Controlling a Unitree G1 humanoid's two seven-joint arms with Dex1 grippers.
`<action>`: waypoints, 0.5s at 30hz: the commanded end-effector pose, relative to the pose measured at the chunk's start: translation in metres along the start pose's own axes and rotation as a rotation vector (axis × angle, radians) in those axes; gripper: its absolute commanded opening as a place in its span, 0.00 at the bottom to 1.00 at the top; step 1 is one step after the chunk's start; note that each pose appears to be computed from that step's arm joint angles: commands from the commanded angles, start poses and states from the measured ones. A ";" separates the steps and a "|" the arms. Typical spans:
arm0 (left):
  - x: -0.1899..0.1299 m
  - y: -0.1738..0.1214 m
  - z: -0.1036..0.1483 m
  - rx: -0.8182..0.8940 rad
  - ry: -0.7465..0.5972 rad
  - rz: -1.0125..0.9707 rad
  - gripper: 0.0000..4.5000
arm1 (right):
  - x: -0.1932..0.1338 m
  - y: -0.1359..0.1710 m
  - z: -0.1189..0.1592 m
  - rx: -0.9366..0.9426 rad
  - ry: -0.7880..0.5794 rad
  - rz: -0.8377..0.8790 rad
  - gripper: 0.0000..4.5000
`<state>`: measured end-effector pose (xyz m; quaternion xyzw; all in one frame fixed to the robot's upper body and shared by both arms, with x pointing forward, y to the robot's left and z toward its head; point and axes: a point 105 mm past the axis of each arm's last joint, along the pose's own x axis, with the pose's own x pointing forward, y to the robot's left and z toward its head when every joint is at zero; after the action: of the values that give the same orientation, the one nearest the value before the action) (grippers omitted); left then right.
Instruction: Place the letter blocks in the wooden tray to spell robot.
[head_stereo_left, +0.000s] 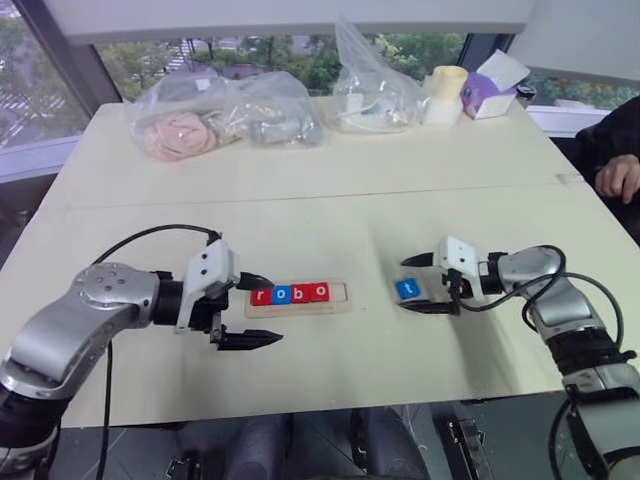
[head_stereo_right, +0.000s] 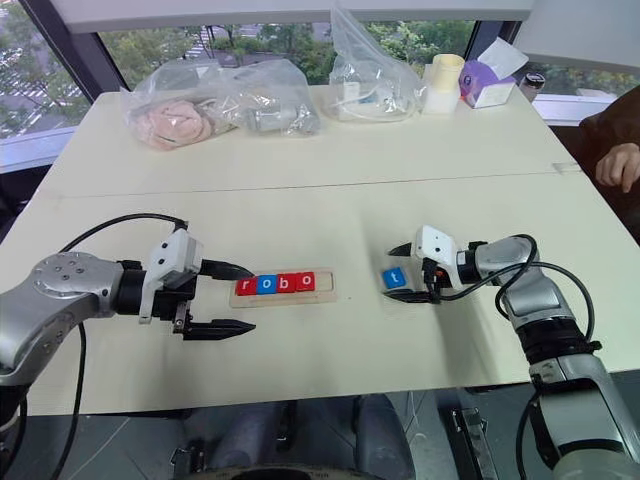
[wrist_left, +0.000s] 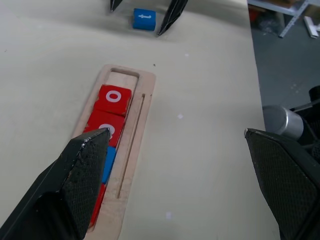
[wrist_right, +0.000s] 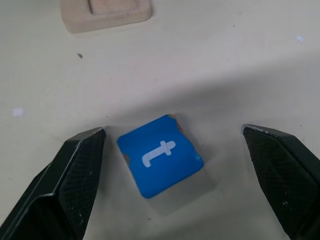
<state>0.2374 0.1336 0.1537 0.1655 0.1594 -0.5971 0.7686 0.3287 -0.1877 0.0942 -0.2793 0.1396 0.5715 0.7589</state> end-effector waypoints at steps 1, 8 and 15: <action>-0.007 -0.002 0.006 0.029 -0.002 0.028 1.00 | -0.004 0.012 -0.013 -0.044 0.044 0.077 0.94; -0.006 -0.001 0.006 0.029 -0.002 0.031 1.00 | -0.010 0.018 -0.022 -0.118 0.077 0.130 0.33; -0.003 0.000 0.006 0.036 -0.001 0.021 1.00 | 0.000 0.013 0.000 -0.042 -0.022 0.077 0.26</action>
<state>0.2367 0.1357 0.1555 0.1710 0.1587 -0.5902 0.7728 0.3168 -0.1918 0.0878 -0.3010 0.1320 0.6078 0.7228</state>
